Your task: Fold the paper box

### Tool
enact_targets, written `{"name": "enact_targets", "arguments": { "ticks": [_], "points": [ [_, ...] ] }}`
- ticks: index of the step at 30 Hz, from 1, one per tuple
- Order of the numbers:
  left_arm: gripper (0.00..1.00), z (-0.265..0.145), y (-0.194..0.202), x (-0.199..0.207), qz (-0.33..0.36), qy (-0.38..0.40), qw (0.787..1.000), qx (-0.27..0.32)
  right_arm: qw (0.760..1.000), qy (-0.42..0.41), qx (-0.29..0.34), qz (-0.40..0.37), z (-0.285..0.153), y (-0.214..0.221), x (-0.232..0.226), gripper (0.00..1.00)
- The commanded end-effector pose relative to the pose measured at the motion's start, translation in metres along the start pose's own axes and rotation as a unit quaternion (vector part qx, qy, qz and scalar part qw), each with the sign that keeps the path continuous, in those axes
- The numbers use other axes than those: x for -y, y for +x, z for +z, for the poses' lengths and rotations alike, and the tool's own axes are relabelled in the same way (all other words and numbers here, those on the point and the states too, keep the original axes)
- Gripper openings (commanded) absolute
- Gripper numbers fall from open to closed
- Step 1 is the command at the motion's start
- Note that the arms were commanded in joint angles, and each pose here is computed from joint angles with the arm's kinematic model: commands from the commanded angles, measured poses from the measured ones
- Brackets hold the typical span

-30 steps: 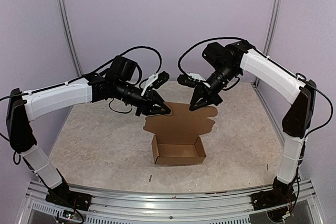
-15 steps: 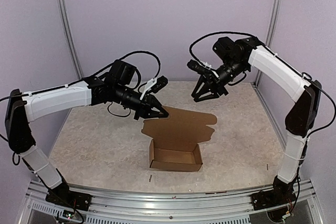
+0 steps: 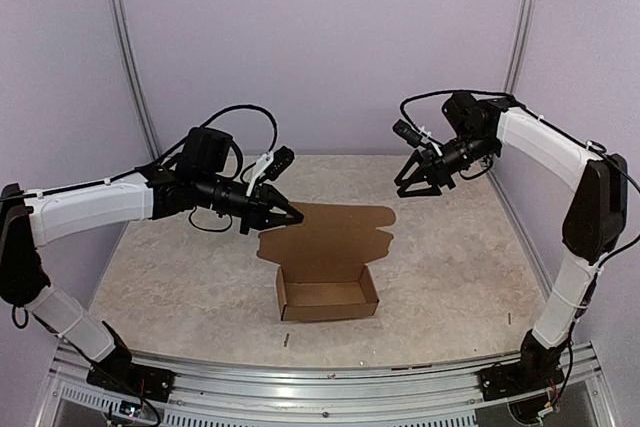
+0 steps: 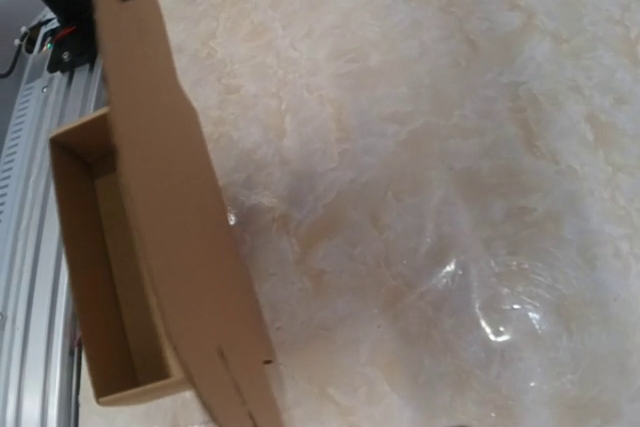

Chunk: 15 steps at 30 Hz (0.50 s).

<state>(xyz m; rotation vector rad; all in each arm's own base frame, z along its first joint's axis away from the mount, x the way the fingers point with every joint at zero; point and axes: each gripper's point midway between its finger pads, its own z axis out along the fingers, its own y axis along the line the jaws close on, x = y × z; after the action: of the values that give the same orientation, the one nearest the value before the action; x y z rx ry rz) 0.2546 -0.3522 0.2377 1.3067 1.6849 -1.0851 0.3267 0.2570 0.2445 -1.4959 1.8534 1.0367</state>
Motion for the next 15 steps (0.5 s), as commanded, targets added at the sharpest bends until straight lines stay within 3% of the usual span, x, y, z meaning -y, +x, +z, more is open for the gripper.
{"name": "enact_targets", "arguments": {
  "ticks": [1, 9, 12, 15],
  "points": [
    [0.0, -0.007, -0.015, -0.004, 0.013, -0.021, 0.999, 0.029, 0.999, -0.025, 0.019, -0.021, 0.001, -0.006, -0.013, 0.54],
    [0.0, -0.007, -0.019, -0.009, 0.012, -0.032, 0.999, 0.038, 1.0, -0.012, 0.002, 0.005, 0.024, 0.001, -0.006, 0.57],
    [0.0, -0.007, -0.019, -0.012, 0.011, -0.038, 0.998, 0.039, 1.0, -0.002, -0.005, 0.011, 0.031, 0.001, -0.001, 0.52],
    [0.0, -0.007, -0.02, -0.016, 0.01, -0.049, 0.998, 0.042, 1.0, -0.006, -0.006, 0.015, 0.035, -0.001, -0.001, 0.42]
  ]
}}
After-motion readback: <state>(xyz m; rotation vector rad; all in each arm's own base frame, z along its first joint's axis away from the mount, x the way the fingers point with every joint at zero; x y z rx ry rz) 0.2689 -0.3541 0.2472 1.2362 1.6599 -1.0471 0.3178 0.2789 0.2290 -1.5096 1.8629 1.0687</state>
